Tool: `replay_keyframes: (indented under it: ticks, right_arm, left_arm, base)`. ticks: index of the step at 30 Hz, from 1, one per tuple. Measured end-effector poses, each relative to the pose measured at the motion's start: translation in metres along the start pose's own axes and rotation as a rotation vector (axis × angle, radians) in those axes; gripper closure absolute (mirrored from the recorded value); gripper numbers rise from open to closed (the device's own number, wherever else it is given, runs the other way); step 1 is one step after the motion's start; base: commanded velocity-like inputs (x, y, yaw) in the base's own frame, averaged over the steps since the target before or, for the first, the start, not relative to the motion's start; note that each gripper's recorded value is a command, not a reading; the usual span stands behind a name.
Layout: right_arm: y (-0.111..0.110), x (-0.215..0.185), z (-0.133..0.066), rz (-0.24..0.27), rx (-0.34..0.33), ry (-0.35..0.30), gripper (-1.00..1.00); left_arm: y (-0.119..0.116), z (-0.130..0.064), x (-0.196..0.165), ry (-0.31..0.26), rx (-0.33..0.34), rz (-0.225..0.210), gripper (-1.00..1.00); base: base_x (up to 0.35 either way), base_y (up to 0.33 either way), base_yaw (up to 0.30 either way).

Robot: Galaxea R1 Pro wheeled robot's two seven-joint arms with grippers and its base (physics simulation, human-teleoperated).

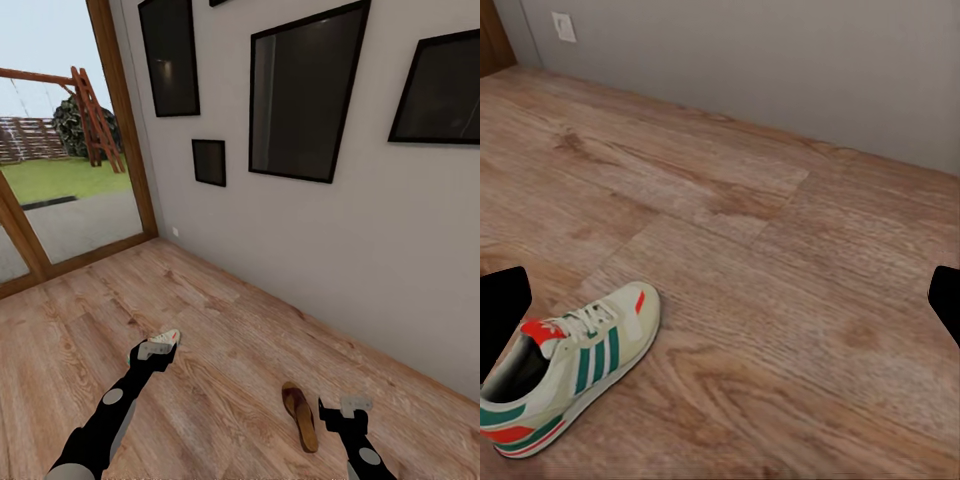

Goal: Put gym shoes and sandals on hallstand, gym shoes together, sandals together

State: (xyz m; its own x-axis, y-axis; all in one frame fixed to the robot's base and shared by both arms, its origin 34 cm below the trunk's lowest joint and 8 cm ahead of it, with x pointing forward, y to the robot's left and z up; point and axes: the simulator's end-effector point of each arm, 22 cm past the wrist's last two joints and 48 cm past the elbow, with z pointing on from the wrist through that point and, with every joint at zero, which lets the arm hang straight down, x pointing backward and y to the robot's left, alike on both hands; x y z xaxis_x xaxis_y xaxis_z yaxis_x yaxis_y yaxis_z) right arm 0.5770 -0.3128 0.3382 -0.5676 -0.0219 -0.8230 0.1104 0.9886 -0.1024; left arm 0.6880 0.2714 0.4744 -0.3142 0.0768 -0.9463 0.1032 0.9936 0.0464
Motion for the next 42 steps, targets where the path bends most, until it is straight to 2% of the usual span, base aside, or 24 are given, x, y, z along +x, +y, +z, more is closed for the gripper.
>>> replay_keyframes:
  ticks: [12, 18, 26, 42]
  right_arm:
    - [0.002, 0.036, 0.011, -0.003, 0.000, 0.019, -1.00]
    - [0.004, 0.054, 0.016, -0.004, -0.001, 0.028, -1.00]
    - [0.005, 0.078, 0.020, -0.012, -0.003, 0.071, -1.00]
    - [0.006, 0.128, 0.024, -0.026, -0.003, 0.162, -1.00]
  left_arm:
    - [-0.004, 0.005, 0.028, -0.004, 0.003, 0.001, -1.00]
    - [-0.015, 0.009, 0.031, -0.022, 0.023, 0.021, -1.00]
    - [-0.020, 0.016, 0.047, 0.057, 0.037, 0.026, -1.00]
    - [-0.024, 0.024, 0.108, 0.162, 0.046, 0.015, -1.00]
  base:
    - [0.000, 0.000, 0.000]
    - [0.000, 0.000, 0.000]
    - [0.000, 0.000, 0.000]
    - [0.000, 0.000, 0.023]
